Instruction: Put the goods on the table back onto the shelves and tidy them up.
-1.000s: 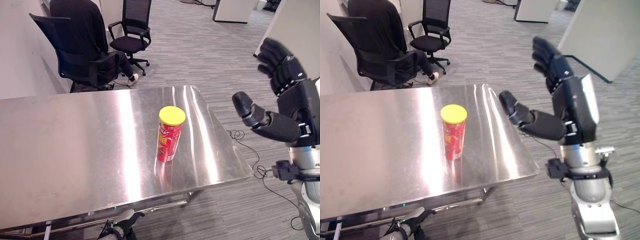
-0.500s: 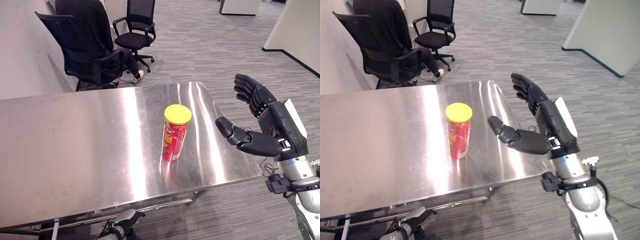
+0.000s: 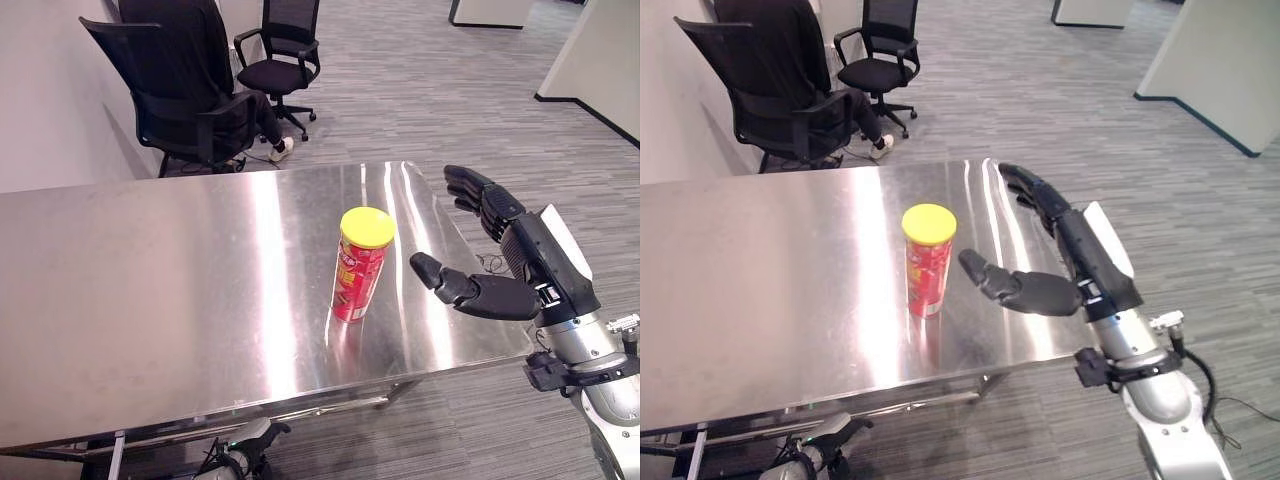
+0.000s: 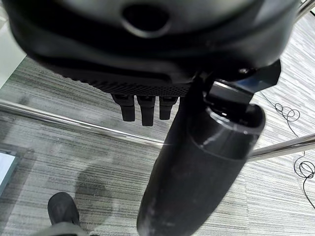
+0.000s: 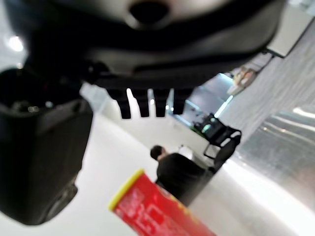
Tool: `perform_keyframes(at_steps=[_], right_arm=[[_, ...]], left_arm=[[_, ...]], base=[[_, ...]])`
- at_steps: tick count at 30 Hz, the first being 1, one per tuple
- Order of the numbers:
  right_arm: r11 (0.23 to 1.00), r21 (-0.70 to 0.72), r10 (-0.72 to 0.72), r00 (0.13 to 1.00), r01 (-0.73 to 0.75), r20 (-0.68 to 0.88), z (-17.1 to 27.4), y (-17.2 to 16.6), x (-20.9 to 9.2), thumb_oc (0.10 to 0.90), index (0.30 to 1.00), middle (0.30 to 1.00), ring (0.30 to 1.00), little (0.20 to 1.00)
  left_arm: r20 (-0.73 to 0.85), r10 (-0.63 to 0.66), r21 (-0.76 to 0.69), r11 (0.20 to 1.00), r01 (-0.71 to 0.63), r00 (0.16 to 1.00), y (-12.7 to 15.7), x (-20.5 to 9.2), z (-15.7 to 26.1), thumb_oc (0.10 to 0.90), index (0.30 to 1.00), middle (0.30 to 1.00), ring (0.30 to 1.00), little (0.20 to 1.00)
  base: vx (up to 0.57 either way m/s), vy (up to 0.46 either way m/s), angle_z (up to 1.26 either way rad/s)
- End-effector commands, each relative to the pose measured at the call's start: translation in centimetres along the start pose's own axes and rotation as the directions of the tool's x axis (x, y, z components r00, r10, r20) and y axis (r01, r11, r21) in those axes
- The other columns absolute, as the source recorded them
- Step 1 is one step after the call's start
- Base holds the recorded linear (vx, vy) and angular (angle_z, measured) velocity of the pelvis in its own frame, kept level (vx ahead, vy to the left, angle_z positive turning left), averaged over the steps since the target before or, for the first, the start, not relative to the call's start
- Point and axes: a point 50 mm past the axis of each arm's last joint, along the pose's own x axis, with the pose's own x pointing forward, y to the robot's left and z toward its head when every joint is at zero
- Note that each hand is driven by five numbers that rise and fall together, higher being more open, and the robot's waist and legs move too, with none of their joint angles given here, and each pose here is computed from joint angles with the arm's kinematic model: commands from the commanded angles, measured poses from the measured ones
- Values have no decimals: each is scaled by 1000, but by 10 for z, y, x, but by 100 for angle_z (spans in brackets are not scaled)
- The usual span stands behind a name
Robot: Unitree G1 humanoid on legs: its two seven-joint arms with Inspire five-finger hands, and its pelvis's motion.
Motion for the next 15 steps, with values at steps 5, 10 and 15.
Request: perform_keyframes(at_steps=[5,10,15], right_arm=[[989,-132,-44,985,67,166,23,-17,15,800,900,900,900,900],[986,-153,-47,988,70,148,19,-17,14,800,900,900,900,900],[986,-156,-46,990,67,133,16,-15,14,800,900,900,900,900]], left_arm=[[133,32,49,998,-39,991,11,8,26,800,900,900,900,900],[139,35,56,997,-43,990,12,8,27,800,900,900,900,900],[138,33,61,997,-42,990,11,7,26,800,900,900,900,900]], base=[[3,10,5],[0,0,0],[16,15,4]])
